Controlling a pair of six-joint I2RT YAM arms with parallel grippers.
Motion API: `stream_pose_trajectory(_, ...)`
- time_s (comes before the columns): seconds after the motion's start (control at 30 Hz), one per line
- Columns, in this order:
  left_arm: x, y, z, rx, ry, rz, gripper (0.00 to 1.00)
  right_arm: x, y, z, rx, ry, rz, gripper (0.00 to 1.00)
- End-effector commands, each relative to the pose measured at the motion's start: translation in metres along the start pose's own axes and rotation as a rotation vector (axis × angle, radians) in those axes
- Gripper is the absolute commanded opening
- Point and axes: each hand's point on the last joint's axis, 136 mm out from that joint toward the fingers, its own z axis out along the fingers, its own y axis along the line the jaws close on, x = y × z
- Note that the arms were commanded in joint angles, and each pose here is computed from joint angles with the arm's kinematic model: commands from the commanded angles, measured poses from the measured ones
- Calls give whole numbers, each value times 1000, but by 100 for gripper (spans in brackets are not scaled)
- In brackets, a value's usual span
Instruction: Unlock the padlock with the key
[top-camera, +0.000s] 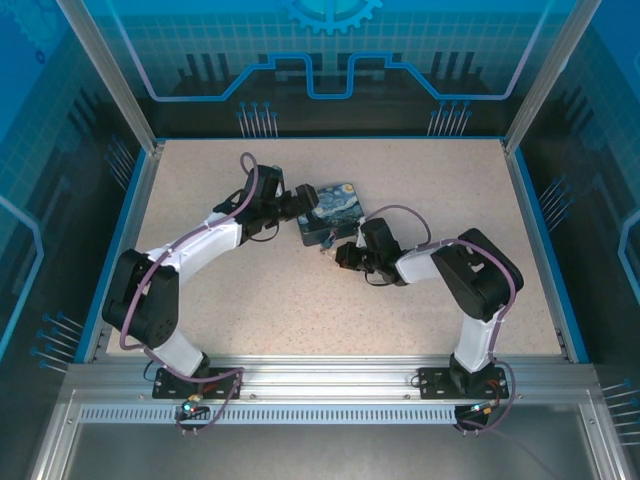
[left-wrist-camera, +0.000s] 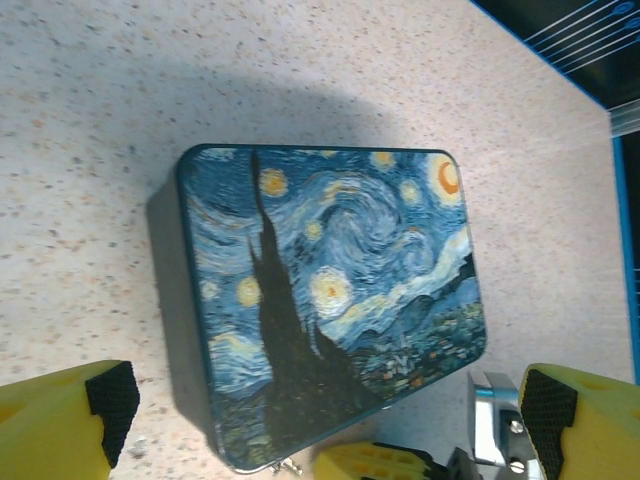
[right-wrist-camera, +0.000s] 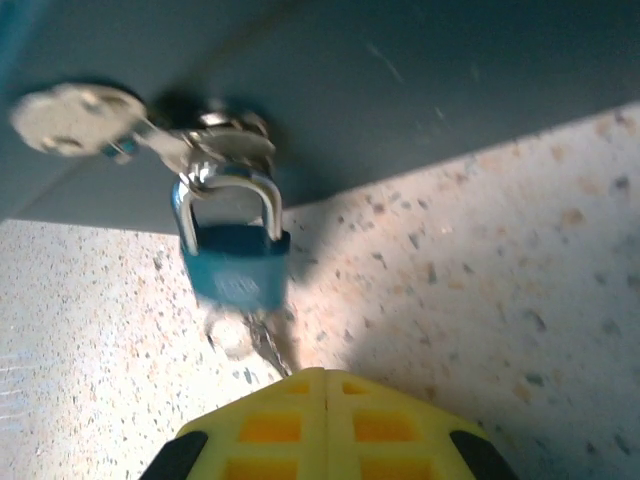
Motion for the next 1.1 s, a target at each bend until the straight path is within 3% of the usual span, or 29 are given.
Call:
stream_pose_trajectory(0.0, -7, 13, -12, -87, -13, 80, 99, 2, -2, -1, -22, 1, 74, 2)
stream_pose_trajectory(0.13, -4, 22, -9, -125, -3, 105, 99, 3, -3, -3, -23, -5, 93, 5)
stream_pose_trajectory(0.27, -3, 24, -8, -133, 3, 107, 99, 3, -5, -8, -14, -18, 78, 30)
stream_pose_trajectory(0.33, -3, 22, -7, -124, 5, 104, 99, 1, -6, -9, -4, -28, 64, 36)
stream_pose_trajectory(0.73, 0, 14, 1, -75, 22, 39, 99, -6, -9, 14, -9, -100, 25, 40)
stream_pose_trajectory(1.07, -4, 9, 3, -63, 24, 30, 99, 4, -7, 33, 1, -63, -18, 39)
